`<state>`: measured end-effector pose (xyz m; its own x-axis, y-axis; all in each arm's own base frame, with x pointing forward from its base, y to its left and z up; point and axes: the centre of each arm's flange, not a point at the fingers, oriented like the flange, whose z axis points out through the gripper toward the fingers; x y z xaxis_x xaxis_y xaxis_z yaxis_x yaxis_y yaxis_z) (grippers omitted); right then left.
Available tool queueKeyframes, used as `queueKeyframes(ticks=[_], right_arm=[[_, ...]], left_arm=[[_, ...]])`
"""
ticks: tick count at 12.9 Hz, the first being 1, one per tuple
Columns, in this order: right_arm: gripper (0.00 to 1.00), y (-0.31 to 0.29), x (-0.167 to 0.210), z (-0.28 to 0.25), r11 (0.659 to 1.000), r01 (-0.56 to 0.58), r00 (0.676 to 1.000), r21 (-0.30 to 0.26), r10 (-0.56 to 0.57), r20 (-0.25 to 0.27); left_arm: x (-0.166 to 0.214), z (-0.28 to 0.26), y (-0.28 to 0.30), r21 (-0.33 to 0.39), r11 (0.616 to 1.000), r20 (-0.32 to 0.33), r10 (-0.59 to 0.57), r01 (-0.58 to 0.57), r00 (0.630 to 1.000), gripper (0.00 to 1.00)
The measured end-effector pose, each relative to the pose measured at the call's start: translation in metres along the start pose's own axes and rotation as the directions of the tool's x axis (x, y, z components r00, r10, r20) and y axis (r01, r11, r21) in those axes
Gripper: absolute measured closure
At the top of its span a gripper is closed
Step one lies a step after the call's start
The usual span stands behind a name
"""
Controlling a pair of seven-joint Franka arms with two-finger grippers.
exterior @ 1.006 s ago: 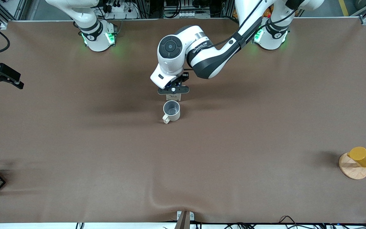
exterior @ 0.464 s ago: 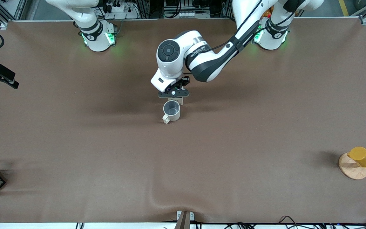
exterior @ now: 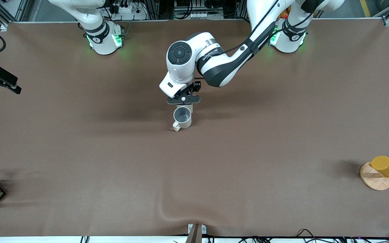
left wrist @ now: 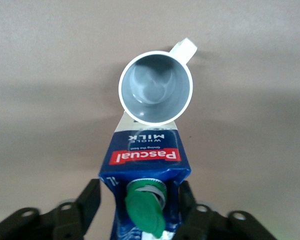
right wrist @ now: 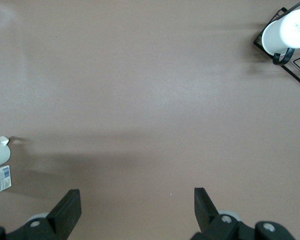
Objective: Place milk next to cup
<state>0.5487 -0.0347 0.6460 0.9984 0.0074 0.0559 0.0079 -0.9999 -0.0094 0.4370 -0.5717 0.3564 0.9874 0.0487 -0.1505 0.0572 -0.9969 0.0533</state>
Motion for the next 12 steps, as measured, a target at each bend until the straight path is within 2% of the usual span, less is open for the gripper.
queueKeyframes(ticks=[2, 3, 5, 7, 9, 12], right_arm=[[0.00, 0.000, 0.000, 0.000, 1.000, 0.000, 1.000, 0.000, 0.000, 0.000], [0.00, 0.000, 0.000, 0.000, 1.000, 0.000, 1.000, 0.000, 0.000, 0.000], [0.00, 0.000, 0.000, 0.000, 1.000, 0.000, 1.000, 0.000, 0.000, 0.001], [0.00, 0.000, 0.000, 0.000, 1.000, 0.001, 1.000, 0.000, -0.001, 0.001], [0.00, 0.000, 0.000, 0.000, 1.000, 0.000, 1.000, 0.000, 0.000, 0.001], [0.00, 0.000, 0.000, 0.001, 1.000, 0.001, 1.000, 0.000, -0.001, 0.001]], left_arm=[[0.003, -0.023, 0.001, -0.028, 1.000, -0.026, -0.005, 0.004, 1.000, 0.04], [0.004, -0.041, -0.002, -0.046, 0.999, -0.047, -0.012, 0.010, 0.999, 0.00], [0.015, -0.089, -0.022, -0.069, 0.997, -0.092, -0.046, 0.040, 0.995, 0.00], [0.037, -0.152, -0.065, -0.085, 0.990, -0.139, -0.121, 0.110, 0.983, 0.00], [0.073, -0.214, -0.139, -0.097, 0.976, -0.182, -0.210, 0.195, 0.960, 0.00], [0.123, -0.270, -0.260, -0.078, 0.973, -0.220, -0.229, 0.216, 0.948, 0.00]])
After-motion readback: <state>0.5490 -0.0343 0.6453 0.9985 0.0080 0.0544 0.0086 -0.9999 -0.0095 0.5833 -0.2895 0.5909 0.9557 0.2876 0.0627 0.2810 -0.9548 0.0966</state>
